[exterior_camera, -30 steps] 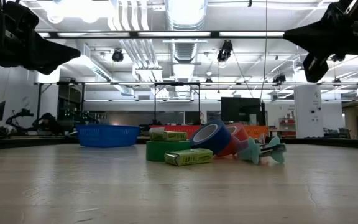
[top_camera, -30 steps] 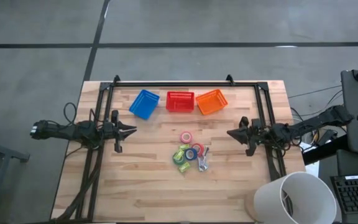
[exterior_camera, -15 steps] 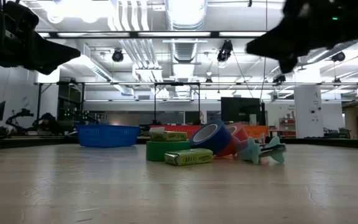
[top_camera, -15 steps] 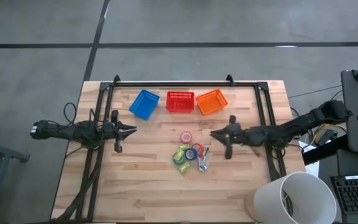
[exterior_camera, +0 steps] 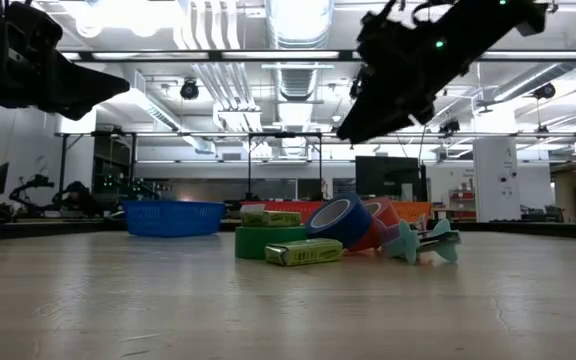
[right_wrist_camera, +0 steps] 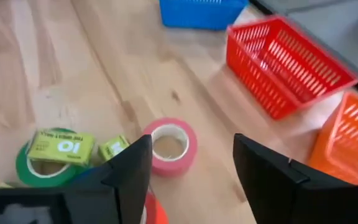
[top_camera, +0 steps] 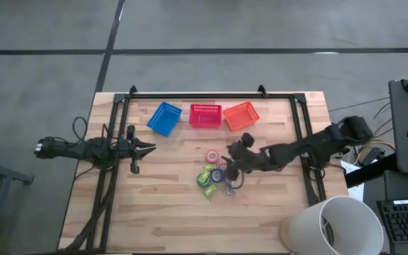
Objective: Pick and place Stapler, Stapler remover, tape
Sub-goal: Put the orange tape into the orange bin
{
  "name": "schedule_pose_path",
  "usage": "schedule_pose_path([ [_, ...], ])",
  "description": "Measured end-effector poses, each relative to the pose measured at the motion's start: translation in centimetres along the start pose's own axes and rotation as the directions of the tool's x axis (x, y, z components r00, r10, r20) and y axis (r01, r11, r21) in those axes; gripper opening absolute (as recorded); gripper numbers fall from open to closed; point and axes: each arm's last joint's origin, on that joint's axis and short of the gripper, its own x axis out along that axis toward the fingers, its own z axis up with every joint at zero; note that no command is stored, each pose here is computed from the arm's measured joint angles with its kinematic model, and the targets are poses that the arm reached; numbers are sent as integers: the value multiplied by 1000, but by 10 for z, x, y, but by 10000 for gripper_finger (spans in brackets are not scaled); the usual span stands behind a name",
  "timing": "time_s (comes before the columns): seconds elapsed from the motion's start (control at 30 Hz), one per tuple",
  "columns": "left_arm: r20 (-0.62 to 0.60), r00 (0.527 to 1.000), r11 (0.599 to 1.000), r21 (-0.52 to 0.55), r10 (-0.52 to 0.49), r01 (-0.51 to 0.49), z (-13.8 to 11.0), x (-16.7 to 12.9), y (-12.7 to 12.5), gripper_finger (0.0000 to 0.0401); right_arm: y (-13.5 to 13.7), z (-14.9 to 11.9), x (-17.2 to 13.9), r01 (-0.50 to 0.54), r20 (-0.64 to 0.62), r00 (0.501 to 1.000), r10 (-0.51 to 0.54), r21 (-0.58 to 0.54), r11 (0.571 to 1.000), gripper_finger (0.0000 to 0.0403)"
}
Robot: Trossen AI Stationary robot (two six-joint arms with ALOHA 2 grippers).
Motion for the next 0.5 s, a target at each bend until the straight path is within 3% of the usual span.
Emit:
schedule_pose_path([
  [0.27,4,1000,1000,-1,0,0,0,0,0,51,8,5,18,94,-201,974,-105,-67,993,225],
  [0.5,5,1000,1000,-2,1,-1,0,0,0,51,9,16,25,5,-366,930,-28,-63,998,215],
])
